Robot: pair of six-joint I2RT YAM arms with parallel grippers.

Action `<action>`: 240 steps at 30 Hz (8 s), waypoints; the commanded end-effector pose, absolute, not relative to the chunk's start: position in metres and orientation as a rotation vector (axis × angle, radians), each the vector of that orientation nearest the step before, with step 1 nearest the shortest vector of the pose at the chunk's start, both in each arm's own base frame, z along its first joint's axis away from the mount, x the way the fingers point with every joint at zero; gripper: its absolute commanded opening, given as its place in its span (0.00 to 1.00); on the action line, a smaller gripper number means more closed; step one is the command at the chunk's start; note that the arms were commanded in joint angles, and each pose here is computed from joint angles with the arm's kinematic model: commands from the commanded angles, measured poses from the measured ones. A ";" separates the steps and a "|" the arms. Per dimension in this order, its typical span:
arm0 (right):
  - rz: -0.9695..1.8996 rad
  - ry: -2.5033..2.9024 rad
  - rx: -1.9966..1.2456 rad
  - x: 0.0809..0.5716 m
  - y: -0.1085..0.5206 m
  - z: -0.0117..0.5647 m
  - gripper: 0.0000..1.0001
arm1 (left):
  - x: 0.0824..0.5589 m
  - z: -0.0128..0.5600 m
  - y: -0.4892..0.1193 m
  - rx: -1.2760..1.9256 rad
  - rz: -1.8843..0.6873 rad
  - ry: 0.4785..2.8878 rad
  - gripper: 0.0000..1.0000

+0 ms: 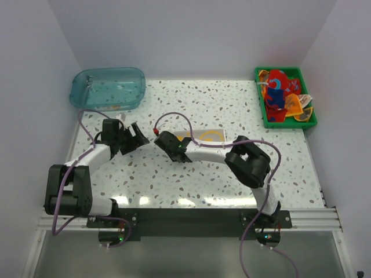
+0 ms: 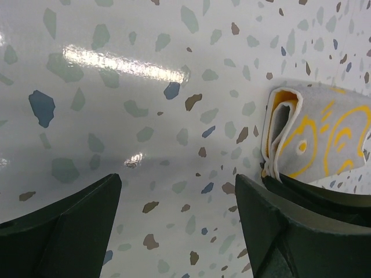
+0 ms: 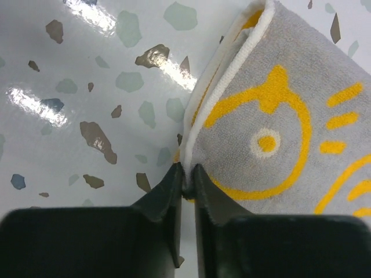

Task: Fold and stack the towels
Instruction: Neatly place the folded towel into the bin, then grab crumpled towel, then move the towel to the center of the board

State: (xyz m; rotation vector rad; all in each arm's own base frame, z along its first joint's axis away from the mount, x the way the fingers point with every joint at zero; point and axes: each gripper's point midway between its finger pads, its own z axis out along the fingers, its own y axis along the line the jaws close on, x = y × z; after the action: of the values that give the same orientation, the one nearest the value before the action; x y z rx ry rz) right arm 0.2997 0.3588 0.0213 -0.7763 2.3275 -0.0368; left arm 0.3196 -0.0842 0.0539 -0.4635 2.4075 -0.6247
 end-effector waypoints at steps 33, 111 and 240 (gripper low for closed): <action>0.482 2.230 -0.619 0.296 0.363 0.072 0.00 | 0.325 0.051 -0.204 -0.435 -1.058 2.444 0.90; 0.144 2.425 -0.656 0.298 0.224 0.128 0.99 | 0.619 0.164 0.088 -0.111 0.105 2.197 0.00; 0.097 2.424 0.081 0.367 0.113 0.138 0.52 | 0.337 0.130 -0.212 0.358 -0.612 2.286 0.98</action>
State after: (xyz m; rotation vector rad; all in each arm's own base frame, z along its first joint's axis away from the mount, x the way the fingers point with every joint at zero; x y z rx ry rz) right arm 0.3581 0.1472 0.1449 0.0109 2.4223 0.1906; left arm 0.3159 -0.1817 0.1081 0.2873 2.3456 -0.5595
